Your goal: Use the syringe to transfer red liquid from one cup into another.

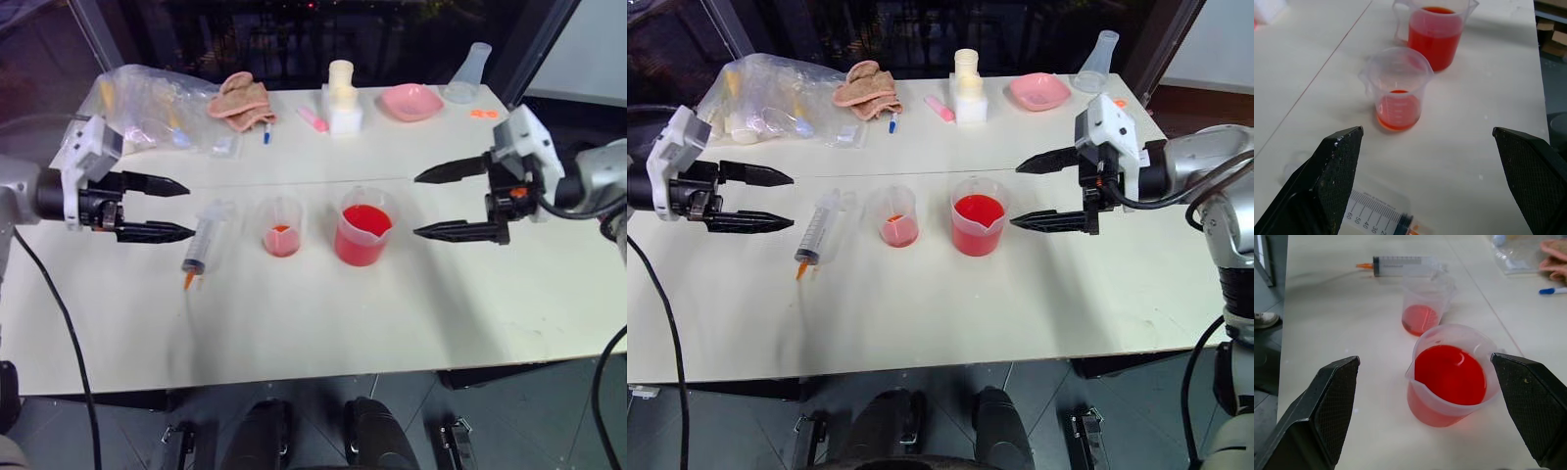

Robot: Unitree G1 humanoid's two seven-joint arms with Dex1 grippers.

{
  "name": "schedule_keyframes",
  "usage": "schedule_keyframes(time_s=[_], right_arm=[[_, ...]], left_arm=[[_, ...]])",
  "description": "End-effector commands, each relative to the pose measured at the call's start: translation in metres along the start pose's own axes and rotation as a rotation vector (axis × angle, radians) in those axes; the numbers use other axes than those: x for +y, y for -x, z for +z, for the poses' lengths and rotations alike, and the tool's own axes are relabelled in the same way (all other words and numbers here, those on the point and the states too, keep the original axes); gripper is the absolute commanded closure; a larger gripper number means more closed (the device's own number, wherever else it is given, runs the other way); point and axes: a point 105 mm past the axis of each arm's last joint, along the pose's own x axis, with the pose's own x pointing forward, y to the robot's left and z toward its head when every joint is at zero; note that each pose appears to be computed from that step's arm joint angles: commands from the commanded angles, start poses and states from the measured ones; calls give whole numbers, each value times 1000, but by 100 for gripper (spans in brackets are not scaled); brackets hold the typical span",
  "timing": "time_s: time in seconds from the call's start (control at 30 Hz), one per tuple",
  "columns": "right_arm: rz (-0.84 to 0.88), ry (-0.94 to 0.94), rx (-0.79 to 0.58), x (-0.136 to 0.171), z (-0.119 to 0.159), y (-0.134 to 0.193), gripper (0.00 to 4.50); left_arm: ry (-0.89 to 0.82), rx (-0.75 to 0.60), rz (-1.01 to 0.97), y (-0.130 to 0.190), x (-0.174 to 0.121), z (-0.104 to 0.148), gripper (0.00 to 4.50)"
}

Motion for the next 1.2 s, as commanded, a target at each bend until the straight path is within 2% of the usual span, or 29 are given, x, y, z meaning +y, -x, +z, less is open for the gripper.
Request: schedule_keyframes(time_s=[0.03, 0.5, 0.57, 0.8, 1.03, 1.2], right_arm=[[-32, 36, 0, -3, 4, 6, 0], [-37, 9, 2, -4, -3, 6, 0], [-38, 8, 2, -5, -4, 5, 0], [-56, -4, 6, -10, -5, 2, 0], [-60, -4, 26, -13, -6, 2, 0], [-54, -8, 26, -12, -7, -1, 0]], left_arm=[[-57, 12, 61, 10, 3, 6, 3], [-44, 10, 77, 7, 0, 6, 3], [-42, 49, 108, 6, 3, 0, 3], [-40, 54, 86, 1, -2, -6, 3], [-16, 78, 145, 0, 5, -12, 3], [71, 33, 242, -11, 16, 2, 3]])
